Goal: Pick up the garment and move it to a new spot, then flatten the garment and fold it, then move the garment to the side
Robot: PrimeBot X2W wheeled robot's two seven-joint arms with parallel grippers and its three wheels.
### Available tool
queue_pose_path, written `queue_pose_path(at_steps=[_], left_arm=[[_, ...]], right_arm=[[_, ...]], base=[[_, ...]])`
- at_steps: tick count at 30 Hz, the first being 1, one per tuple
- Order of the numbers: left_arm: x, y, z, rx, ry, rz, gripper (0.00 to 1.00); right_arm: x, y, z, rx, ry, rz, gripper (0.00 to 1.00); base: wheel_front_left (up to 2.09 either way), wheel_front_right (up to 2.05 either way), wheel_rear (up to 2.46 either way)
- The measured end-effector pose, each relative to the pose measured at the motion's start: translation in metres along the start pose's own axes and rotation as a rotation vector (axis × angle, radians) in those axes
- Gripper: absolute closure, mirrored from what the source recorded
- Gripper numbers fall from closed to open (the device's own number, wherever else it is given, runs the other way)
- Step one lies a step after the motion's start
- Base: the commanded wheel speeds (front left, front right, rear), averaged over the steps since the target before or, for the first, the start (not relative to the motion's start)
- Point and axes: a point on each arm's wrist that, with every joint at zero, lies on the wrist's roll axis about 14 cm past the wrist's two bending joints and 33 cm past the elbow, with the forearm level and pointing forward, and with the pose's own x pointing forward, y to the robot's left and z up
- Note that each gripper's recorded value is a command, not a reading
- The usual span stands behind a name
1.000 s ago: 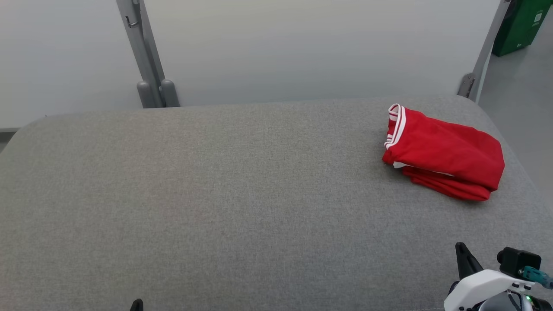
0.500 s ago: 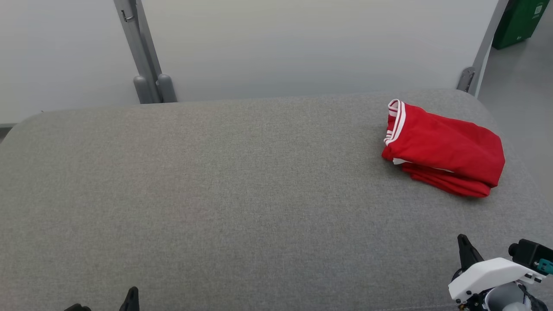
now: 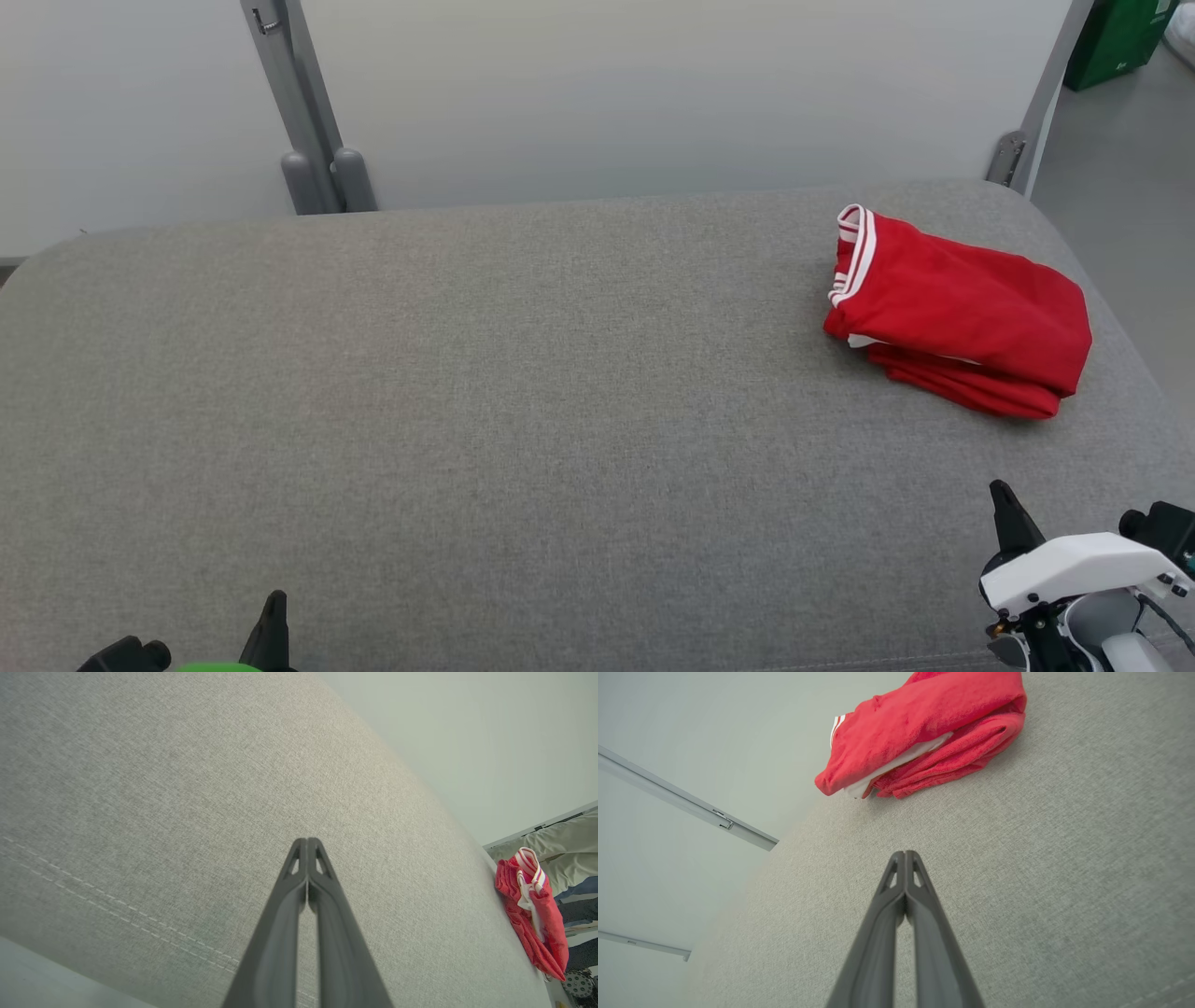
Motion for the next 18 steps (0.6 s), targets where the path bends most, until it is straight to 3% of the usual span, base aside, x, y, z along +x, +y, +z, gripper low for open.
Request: queue_pose_path(at_steps=[18], left_arm=[[0.015,-0.009,0.011,-0.226,0.001,-0.023,1.00]], right_arm=[[0.009,0.008,0.013,0.280,-0.013,0.030,1.00]], base=[[0.00,0.00,0.00]])
